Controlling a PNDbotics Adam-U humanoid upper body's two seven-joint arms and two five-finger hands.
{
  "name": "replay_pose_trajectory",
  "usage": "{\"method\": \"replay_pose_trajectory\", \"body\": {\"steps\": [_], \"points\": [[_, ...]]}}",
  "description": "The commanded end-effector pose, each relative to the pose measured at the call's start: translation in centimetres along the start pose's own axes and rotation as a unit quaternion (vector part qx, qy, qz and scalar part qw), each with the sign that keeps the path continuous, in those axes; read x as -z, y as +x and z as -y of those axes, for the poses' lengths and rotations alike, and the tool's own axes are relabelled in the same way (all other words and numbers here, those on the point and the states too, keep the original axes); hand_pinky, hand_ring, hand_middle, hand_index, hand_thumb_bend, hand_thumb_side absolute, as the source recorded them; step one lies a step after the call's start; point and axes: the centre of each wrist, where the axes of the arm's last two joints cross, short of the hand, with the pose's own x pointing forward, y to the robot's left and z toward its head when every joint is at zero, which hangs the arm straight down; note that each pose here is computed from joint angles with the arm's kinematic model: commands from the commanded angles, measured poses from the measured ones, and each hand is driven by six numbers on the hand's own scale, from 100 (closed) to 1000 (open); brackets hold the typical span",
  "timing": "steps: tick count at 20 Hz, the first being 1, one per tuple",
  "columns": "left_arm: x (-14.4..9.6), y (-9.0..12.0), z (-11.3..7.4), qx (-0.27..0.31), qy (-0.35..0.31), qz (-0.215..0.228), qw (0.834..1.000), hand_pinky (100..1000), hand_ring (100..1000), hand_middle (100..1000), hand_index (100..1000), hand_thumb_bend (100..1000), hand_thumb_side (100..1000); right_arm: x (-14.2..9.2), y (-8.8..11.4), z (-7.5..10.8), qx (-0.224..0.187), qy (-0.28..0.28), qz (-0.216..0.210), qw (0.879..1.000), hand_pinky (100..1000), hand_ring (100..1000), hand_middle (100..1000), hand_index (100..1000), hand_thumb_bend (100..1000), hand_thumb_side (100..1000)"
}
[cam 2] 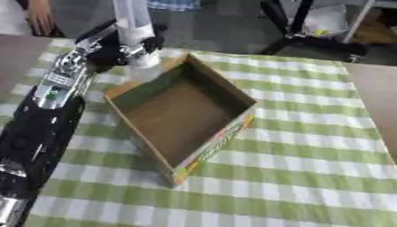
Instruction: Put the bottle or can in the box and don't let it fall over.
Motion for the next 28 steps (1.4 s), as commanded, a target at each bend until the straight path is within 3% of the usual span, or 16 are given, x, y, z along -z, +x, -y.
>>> {"method": "replay_pose_trajectory", "body": {"steps": [1, 5, 7, 9, 11, 12, 13, 14, 15, 18, 28], "points": [[0.9, 1.0, -0.1, 0.012, 0.007, 0.006, 1.0, 1000, 1000, 395, 297, 100, 373, 0.6, 0.8, 0.2, -0.005, 0.011, 0.005, 1.0, 926, 1000, 1000, 1000, 100, 610], [1.4, 0.5, 0.9, 0.005, 0.006, 0.0, 1.0, 1000, 1000, 413, 317, 100, 362, 0.8, 0.8, 0.2, -0.001, 0.012, 0.006, 1.0, 926, 1000, 1000, 1000, 100, 610], [1.5, 0.2, 1.4, 0.004, 0.0, -0.005, 1.0, 1000, 1000, 482, 385, 100, 298, 0.8, 0.8, 0.2, 0.0, 0.011, 0.007, 1.0, 926, 1000, 1000, 1000, 100, 610], [1.6, -0.1, 1.8, 0.005, -0.016, -0.004, 1.0, 1000, 1000, 569, 510, 100, 224, 0.8, 0.8, 0.2, -0.001, 0.009, 0.007, 1.0, 926, 1000, 1000, 1000, 100, 611], [1.5, -0.2, 2.0, 0.013, -0.036, 0.004, 0.999, 1000, 1000, 735, 682, 100, 172, 0.7, 0.8, 0.2, -0.002, 0.007, 0.007, 1.0, 926, 1000, 1000, 1000, 100, 611], [1.4, -0.2, 2.0, 0.016, -0.044, 0.008, 0.999, 1000, 1000, 801, 808, 100, 181, 0.7, 0.8, 0.3, -0.002, 0.007, 0.006, 1.0, 926, 1000, 1000, 1000, 100, 611], [1.4, -0.4, 2.0, 0.018, -0.052, 0.012, 0.998, 1000, 1000, 832, 856, 100, 224, 0.7, 0.8, 0.3, -0.002, 0.006, 0.006, 1.0, 926, 1000, 1000, 1000, 100, 611], [1.3, -0.4, 2.1, 0.02, -0.058, 0.016, 0.998, 1000, 1000, 895, 943, 100, 365, 0.7, 0.8, 0.3, -0.003, 0.005, 0.006, 1.0, 925, 1000, 1000, 1000, 100, 611], [1.2, -0.5, 2.1, 0.022, -0.064, 0.021, 0.997, 1000, 1000, 913, 974, 169, 450, 0.7, 0.8, 0.3, -0.003, 0.005, 0.006, 1.0, 926, 1000, 1000, 1000, 100, 611], [1.1, -0.7, 2.1, 0.031, -0.073, 0.03, 0.996, 1000, 1000, 935, 1000, 257, 552, 0.7, 0.8, 0.3, -0.004, 0.003, 0.006, 1.0, 925, 1000, 1000, 1000, 100, 611], [0.4, -1.5, 1.9, 0.044, -0.077, 0.017, 0.996, 1000, 1000, 948, 1000, 269, 566, 0.5, 0.8, 0.3, -0.006, 0.0, 0.006, 1.0, 925, 1000, 1000, 1000, 100, 609]]}}
